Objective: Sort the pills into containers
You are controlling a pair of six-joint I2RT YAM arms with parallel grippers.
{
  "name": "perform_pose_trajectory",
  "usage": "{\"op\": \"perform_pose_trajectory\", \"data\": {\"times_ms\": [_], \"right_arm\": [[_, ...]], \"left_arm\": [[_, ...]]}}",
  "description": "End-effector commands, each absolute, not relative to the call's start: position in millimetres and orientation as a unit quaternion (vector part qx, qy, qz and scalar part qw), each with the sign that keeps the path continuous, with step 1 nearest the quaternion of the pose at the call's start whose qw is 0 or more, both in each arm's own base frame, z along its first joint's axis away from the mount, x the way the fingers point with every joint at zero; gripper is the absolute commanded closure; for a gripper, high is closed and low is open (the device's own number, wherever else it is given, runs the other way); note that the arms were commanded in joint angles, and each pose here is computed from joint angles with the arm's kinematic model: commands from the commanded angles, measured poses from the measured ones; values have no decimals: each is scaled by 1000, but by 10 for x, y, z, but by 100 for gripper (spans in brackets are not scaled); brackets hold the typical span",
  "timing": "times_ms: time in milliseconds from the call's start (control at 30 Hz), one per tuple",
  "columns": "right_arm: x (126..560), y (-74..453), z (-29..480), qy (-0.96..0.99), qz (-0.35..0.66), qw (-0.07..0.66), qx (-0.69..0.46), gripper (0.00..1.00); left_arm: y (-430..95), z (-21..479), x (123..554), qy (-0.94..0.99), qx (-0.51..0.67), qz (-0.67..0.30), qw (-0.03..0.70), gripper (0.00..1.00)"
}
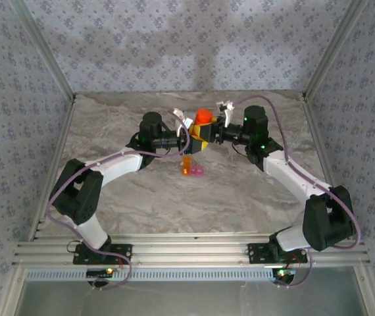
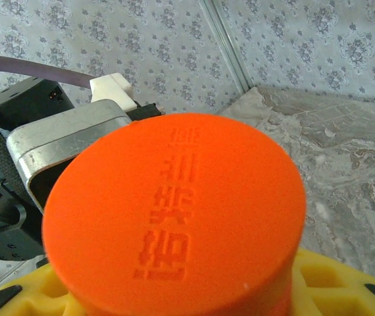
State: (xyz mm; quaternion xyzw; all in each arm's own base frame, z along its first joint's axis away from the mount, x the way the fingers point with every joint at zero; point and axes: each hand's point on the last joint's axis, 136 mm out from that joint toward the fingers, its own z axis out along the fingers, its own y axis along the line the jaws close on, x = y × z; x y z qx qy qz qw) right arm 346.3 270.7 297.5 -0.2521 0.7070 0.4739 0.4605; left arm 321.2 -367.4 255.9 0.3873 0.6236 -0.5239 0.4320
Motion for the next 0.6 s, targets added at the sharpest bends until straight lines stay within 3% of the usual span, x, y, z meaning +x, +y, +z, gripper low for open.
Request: {"op": "perform_pose_trajectory", "data": {"times_ms": [0,133,233,267,333,367,400,567], "right_arm": [[3502,2735,3146,696,482,472,-244,73],[3535,2708,3190,694,481,482,-235,77],[3556,2684,3217,694,478,488,-228,80],[3565,2672,3229,694,476,490,-226,80],[3588,2643,3237,696,472,494,-219,81],[3596,2632,3240,697,471,496,-216,82],[3619,2604,3240,699,467,499,-210,82],[3697,2480,3252,703,455,513,-187,83]], "left_arm": [[-3721,2784,3145,589,412,-514,468,100],[-3703,2745,3196,600,408,-499,473,87],[-3685,2693,3226,612,403,-488,474,69],[-3674,2681,3232,615,401,-483,476,54],[-3646,2667,3245,620,398,-476,482,41],[-3632,2653,3246,622,396,-472,483,30],[-3616,2645,3242,624,395,-468,485,1],[-3525,2590,3203,635,393,-448,492,1]]}}
